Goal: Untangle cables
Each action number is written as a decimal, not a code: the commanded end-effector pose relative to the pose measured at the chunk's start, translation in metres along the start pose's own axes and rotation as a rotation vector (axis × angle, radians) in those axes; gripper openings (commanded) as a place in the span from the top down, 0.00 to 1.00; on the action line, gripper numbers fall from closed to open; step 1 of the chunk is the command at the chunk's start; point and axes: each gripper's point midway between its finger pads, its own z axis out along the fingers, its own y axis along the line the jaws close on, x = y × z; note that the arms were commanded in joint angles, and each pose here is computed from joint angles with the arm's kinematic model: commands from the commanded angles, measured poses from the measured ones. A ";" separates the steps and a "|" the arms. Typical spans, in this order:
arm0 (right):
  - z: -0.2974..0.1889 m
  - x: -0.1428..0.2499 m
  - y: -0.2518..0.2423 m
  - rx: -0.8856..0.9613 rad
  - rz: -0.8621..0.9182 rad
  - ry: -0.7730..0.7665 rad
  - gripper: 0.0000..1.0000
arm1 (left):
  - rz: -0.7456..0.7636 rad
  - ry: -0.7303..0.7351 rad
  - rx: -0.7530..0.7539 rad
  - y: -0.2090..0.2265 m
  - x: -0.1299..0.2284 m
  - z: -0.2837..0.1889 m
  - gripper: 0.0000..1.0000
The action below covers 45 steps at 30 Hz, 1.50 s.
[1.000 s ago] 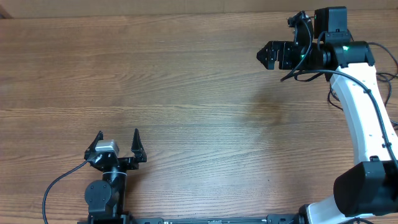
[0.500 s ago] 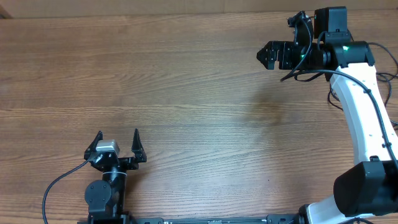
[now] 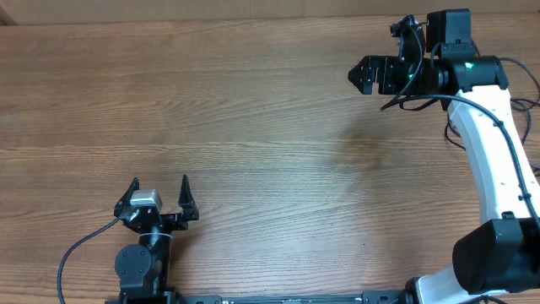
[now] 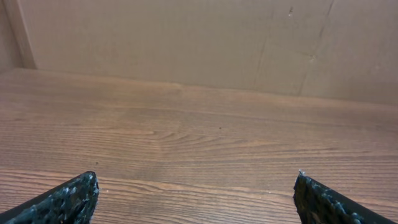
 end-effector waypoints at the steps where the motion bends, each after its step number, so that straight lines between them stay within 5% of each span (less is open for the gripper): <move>1: -0.005 -0.008 0.004 -0.008 -0.013 -0.022 0.00 | 0.014 -0.007 -0.012 0.002 -0.001 0.000 0.00; 6: -0.005 -0.008 0.004 -0.008 -0.013 -0.022 0.00 | 0.015 -0.014 -0.015 0.003 -0.002 0.000 0.00; 13: -0.005 -0.008 0.004 -0.008 -0.013 -0.022 0.00 | 0.213 -0.007 0.018 -0.003 0.000 0.000 0.01; 45: 0.001 -0.006 0.001 0.000 -0.008 -0.009 0.00 | 0.212 -0.008 0.013 -0.002 -0.001 0.000 0.00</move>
